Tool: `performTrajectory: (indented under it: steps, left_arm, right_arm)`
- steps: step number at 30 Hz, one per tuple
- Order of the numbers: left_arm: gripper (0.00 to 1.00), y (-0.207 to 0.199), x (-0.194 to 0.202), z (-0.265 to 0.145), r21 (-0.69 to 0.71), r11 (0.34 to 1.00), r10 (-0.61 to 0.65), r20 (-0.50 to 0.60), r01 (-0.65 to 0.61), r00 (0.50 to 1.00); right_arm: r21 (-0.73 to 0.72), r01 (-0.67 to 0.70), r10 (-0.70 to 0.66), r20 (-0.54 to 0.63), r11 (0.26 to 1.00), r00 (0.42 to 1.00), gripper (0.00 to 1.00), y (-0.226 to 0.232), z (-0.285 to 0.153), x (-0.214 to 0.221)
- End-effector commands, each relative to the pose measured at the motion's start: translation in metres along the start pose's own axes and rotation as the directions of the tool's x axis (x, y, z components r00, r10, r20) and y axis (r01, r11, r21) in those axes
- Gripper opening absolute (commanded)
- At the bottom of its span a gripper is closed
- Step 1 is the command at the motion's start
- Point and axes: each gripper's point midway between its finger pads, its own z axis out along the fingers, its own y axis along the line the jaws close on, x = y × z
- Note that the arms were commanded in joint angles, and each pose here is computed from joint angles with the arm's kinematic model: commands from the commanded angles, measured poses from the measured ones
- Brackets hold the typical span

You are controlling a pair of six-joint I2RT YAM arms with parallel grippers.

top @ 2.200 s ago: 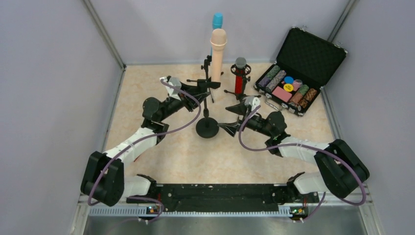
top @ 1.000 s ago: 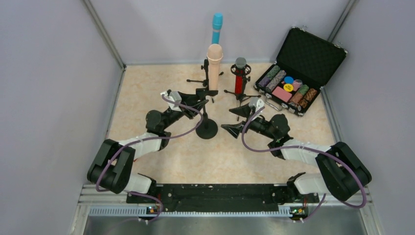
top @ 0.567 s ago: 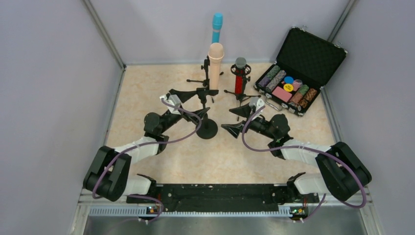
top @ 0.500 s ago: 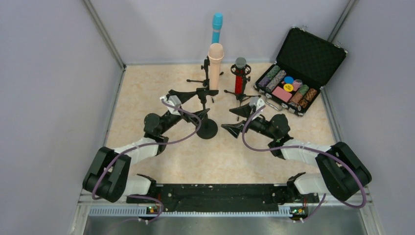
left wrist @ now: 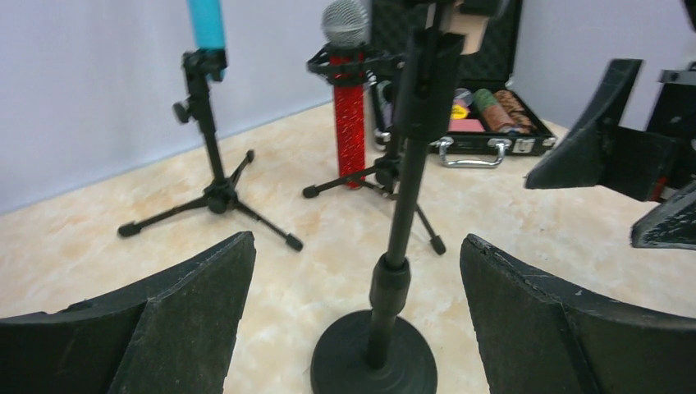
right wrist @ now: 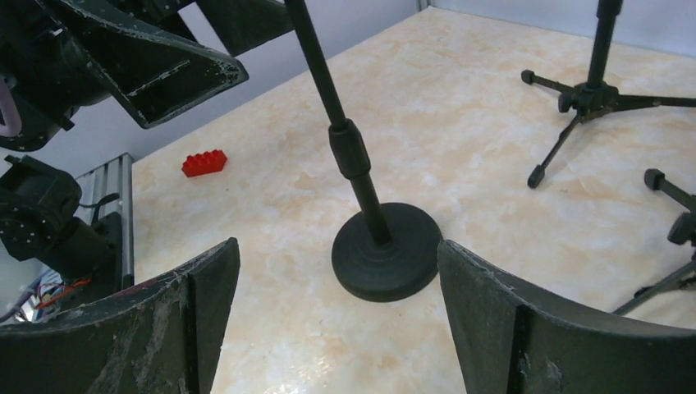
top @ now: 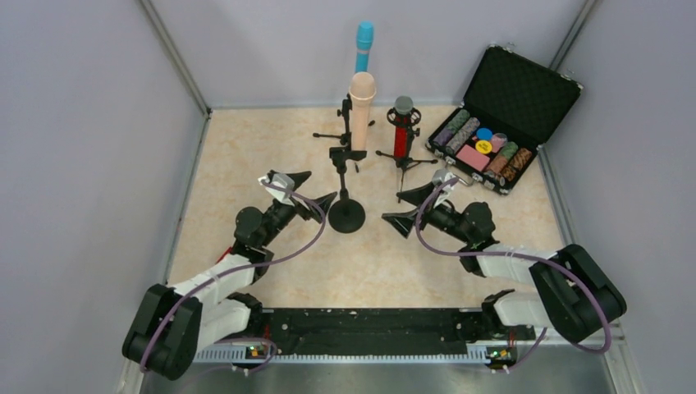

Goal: Attach the microphones to the stand

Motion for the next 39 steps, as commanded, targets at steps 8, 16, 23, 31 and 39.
performTrajectory:
  steps: [8,16,23,31,39]
  left_arm:
    - [0.99,0.057,0.029,-0.037,-0.354,0.935,-0.049,-0.137,-0.003,0.989]
    - [0.99,0.104,0.028,-0.053,-0.510,0.858,-0.137,-0.106,0.064,0.985]
    - [0.99,0.160,0.022,-0.090,-0.676,0.737,-0.103,-0.115,-0.002,0.988]
    - [0.99,0.190,0.060,-0.120,-0.760,0.638,-0.084,-0.227,-0.123,0.970]
    - [0.99,0.214,0.079,-0.119,-0.755,0.630,-0.043,-0.271,-0.185,0.962]
  right_arm:
    - [0.241,-0.093,0.084,0.049,0.966,0.995,0.90,-0.056,-0.043,-0.012]
    - [0.460,0.006,-0.002,-0.009,0.888,1.000,0.96,-0.109,-0.074,-0.024]
    - [0.685,0.086,-0.036,-0.086,0.723,0.996,0.99,-0.154,-0.115,-0.030]
    - [0.847,0.198,-0.101,-0.171,0.493,0.980,0.99,-0.184,-0.169,-0.008]
    - [0.909,0.181,-0.191,-0.116,0.374,0.975,0.99,-0.203,-0.186,-0.012]
